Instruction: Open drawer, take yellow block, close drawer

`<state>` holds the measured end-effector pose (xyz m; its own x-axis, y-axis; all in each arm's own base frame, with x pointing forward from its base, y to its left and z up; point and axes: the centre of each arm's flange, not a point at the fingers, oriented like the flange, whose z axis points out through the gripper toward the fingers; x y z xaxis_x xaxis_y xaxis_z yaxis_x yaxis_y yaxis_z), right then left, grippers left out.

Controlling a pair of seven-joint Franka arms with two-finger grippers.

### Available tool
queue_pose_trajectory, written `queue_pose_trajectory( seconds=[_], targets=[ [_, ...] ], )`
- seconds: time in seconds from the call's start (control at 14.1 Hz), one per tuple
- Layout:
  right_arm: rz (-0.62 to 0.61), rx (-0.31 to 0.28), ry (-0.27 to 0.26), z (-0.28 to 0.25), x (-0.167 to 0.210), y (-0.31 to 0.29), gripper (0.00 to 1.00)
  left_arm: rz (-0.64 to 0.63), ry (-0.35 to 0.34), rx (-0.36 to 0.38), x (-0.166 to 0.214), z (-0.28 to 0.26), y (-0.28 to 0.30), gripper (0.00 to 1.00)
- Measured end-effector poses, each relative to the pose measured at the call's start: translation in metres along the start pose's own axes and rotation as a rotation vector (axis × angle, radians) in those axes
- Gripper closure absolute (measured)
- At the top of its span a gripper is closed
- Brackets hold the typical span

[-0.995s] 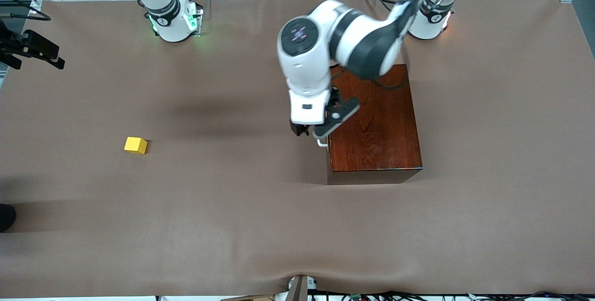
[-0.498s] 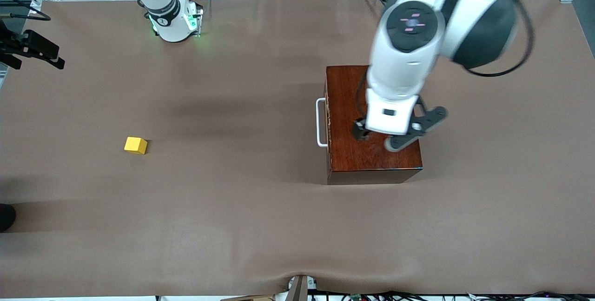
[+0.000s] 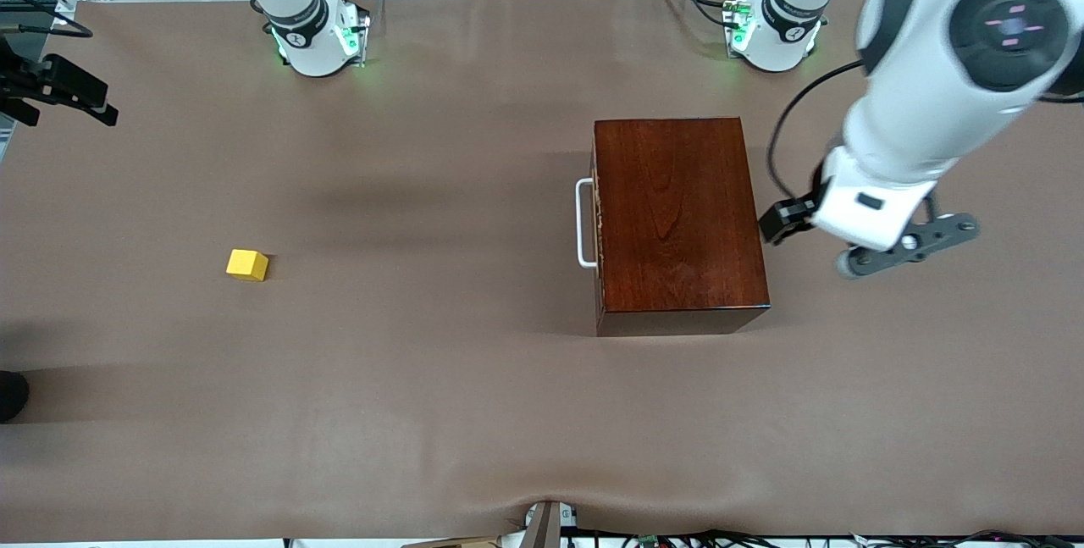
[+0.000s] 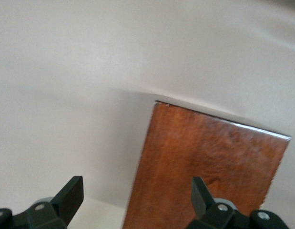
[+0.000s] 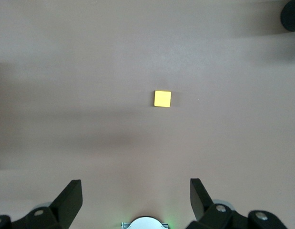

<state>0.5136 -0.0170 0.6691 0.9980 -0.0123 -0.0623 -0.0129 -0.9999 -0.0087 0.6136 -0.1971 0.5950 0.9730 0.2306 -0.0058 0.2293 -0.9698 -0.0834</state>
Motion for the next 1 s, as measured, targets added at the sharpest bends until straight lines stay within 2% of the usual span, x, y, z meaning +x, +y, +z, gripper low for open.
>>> queue_pose_trajectory(
  seconds=[0.21, 0.43, 0.71, 1.0],
  targets=[
    [0.000, 0.000, -0.003, 0.000, 0.000, 0.000, 0.00, 0.120, -0.018, -0.010, 0.003, -0.005, -0.049, 0.00],
    [0.001, 0.000, -0.004, 0.000, 0.000, 0.000, 0.00, 0.184, -0.037, -0.024, -0.003, -0.009, -0.093, 0.00],
    [0.000, 0.000, -0.004, 0.000, 0.000, 0.000, 0.00, 0.216, -0.051, -0.043, -0.023, -0.013, -0.126, 0.00],
    [0.000, 0.000, -0.004, 0.000, 0.000, 0.000, 0.00, 0.237, -0.031, -0.065, -0.039, -0.026, -0.149, 0.00]
  ],
)
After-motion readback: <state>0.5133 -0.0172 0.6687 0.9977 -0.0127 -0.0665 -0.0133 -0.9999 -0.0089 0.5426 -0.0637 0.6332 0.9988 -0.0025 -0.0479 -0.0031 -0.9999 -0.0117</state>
